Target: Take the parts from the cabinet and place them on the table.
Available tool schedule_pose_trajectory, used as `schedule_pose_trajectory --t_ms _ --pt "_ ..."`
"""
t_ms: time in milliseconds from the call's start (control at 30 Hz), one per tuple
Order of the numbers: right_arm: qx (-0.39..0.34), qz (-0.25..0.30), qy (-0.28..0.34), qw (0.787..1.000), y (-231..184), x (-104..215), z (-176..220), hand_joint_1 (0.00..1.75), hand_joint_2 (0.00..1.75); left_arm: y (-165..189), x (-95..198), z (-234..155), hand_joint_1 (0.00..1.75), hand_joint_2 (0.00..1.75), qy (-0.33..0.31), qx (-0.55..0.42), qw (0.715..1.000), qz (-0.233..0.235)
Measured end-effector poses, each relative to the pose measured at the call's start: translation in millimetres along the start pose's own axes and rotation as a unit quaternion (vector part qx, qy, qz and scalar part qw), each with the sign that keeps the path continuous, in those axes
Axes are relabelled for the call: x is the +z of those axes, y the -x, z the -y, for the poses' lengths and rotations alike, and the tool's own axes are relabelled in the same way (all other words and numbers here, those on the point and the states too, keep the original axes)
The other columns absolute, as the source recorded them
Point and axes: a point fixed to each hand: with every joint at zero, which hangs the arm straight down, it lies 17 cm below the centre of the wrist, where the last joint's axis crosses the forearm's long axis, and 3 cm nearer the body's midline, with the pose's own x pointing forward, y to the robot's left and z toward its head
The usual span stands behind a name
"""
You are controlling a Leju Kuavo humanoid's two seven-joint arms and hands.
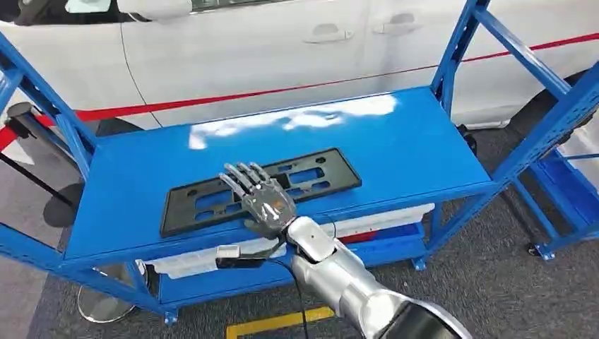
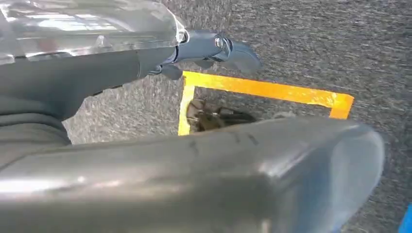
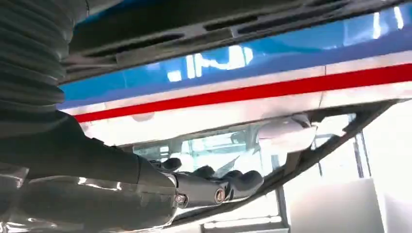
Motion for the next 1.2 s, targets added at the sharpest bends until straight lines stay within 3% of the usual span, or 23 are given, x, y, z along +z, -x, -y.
schedule_pose_trajectory --t_ms 467,833,1200 --pt "0.01 0.003 -0.023 1.0 22.7 -31.7 17.1 0.0 1.75 0.7 2.6 3.7 0.0 0.0 -0.003 0.008 1.0 0.009" --pt "0.036 -0.058 -0.05 0.996 40.9 13.9 -23.8 0.0 1.75 -0.3 4.4 12.8 0.0 0.0 0.035 -0.002 0.999 0.013" --pt "0.051 -0.072 -0.053 0.995 53.4 35.0 -28.0 0.0 1.75 1.2 2.7 10.0 0.0 0.0 0.046 -0.031 0.998 0.005"
